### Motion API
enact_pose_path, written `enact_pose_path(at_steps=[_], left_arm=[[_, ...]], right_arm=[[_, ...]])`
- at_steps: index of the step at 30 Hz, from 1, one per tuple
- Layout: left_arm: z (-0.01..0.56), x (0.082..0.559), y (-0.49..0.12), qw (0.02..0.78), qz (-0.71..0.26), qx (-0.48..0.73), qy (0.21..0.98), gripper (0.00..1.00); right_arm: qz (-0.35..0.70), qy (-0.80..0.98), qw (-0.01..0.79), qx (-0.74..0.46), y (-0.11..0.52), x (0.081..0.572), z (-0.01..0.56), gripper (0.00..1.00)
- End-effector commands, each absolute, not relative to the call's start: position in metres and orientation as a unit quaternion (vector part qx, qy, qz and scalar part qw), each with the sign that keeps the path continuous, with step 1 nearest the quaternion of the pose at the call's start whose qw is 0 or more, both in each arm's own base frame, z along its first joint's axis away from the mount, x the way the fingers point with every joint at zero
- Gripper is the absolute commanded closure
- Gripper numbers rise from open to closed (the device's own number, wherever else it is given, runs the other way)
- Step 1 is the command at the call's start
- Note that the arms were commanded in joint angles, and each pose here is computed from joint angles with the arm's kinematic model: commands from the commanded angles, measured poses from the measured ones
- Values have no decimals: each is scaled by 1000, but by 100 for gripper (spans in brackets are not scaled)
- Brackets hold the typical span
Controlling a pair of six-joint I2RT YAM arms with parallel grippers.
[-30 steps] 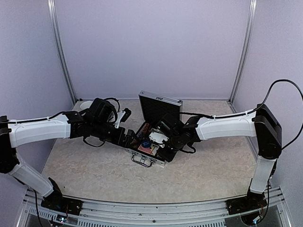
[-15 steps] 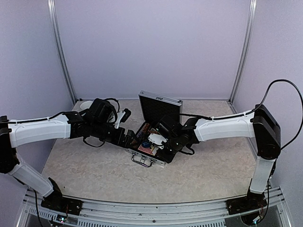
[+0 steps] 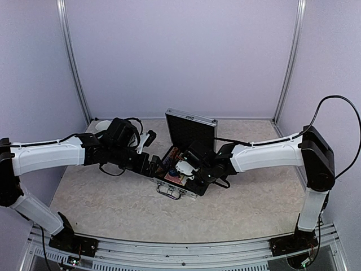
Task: Pack up texas hold em set
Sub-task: Place the poker chips pile in the slot.
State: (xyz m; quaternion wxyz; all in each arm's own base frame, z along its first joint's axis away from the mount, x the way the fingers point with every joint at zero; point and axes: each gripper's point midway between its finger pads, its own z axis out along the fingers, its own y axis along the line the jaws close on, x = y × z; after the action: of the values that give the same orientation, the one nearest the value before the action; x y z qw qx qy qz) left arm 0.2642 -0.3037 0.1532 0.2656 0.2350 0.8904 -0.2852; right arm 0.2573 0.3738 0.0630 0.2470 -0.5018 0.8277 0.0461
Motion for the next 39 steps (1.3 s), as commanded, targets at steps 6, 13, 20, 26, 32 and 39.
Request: enact_pose_path(at_steps=[6, 13, 20, 26, 32, 39], left_arm=[[148, 268, -300, 265, -279, 236, 892, 1], [145, 269, -296, 264, -276, 233, 895, 1], [145, 270, -295, 263, -275, 232, 895, 1], [145, 270, -294, 264, -275, 231, 895, 1], [145, 269, -293, 263, -276, 230, 895, 1], [145, 269, -292, 264, -274, 229, 896, 1]], right_arm=[[87, 819, 281, -494, 380, 256, 96, 73], [107, 818, 271, -496, 385, 255, 91, 88], [107, 820, 262, -498, 386, 258, 81, 98], [106, 824, 245, -500, 383, 255, 67, 100], [107, 826, 239, -500, 381, 254, 60, 100], [103, 829, 230, -499, 377, 254, 51, 100]])
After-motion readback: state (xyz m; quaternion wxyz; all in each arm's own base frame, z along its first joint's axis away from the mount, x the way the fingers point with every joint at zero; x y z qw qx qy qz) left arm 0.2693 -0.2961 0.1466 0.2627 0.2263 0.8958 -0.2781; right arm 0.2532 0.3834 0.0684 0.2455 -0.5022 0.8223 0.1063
